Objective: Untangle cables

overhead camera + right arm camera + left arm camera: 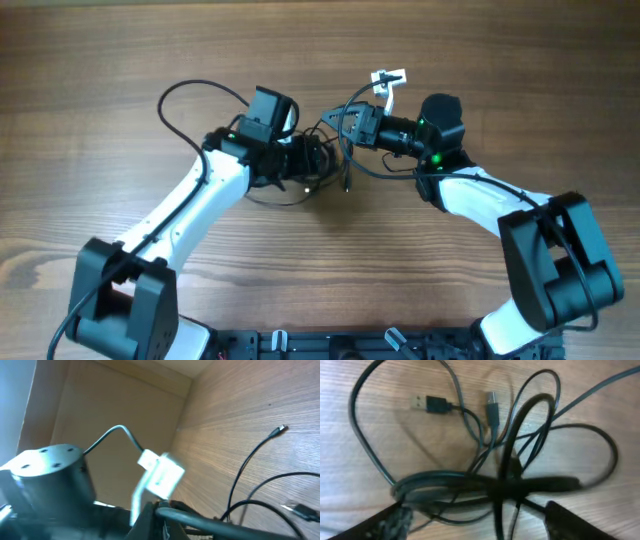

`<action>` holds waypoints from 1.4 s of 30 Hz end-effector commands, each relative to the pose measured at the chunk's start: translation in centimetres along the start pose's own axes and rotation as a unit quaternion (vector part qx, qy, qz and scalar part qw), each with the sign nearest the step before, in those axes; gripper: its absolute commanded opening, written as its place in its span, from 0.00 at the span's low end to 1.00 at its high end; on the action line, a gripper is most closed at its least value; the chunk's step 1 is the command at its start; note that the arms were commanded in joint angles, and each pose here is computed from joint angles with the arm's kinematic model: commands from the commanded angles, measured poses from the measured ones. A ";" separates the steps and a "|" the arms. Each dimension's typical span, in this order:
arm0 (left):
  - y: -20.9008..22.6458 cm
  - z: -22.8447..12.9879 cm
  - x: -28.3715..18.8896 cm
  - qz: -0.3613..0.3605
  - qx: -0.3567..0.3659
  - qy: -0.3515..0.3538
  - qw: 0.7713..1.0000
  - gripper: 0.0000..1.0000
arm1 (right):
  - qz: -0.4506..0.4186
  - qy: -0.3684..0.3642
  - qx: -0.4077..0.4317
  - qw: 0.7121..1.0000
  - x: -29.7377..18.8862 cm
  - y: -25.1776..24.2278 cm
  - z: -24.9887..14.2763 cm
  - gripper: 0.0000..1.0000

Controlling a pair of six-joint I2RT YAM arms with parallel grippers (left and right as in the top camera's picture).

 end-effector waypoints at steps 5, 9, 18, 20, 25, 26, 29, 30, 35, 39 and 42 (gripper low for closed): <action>3.6 0.6 3.8 0.099 -0.053 -0.027 0.993 0.04 | -0.008 -0.025 -0.064 0.998 -1.9 1.4 2.2 0.05; 7.6 2.7 2.5 0.171 -0.122 -0.066 0.975 0.04 | -0.075 -0.110 -0.097 0.986 -9.2 1.5 7.0 0.05; 9.4 3.9 1.8 0.177 -0.153 -0.075 0.969 0.04 | -0.217 -0.260 -0.162 0.927 -23.5 5.1 11.3 0.05; 9.8 4.0 1.5 0.201 -0.151 -0.091 0.964 0.04 | -0.236 -0.289 -0.198 0.906 -26.2 7.4 12.6 0.05; 13.5 5.2 -0.2 0.280 -0.196 -0.135 0.930 0.04 | -0.408 -0.286 -0.221 0.838 -31.5 10.3 15.5 0.05; 14.6 5.6 -0.7 0.283 -0.221 -0.139 0.923 0.04 | -0.478 -0.291 -0.208 0.802 -33.1 11.2 16.0 0.05; 16.3 6.5 -1.3 0.242 -0.276 -0.120 0.923 0.04 | -0.546 -0.278 -0.205 0.763 -34.8 13.0 16.3 0.05; 16.1 6.5 -1.2 0.214 -0.284 -0.105 0.929 0.04 | -0.547 -0.274 -0.199 0.765 -34.8 12.8 16.1 0.05; 11.3 5.9 0.6 0.066 -0.202 -0.025 0.977 0.11 | -0.531 -0.221 -0.144 0.805 -32.2 10.7 14.6 1.00; 8.7 4.5 1.6 0.059 -0.159 -0.009 0.985 0.43 | -0.499 -0.171 -0.139 0.838 -28.3 10.3 13.8 1.00; 6.7 4.6 2.2 0.032 -0.126 -0.028 0.991 0.46 | -0.454 -0.053 -0.184 0.870 -22.5 8.9 11.3 1.00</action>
Point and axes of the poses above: each gripper's point midway between its finger pads, its own x axis out along the fingers, its own y axis along the line the jaws close on, z = x × y, the point moved 8 cm from there along -x, back along the fingers, and after that the axes turned 13 degrees about -x, right-handed, at the moved point
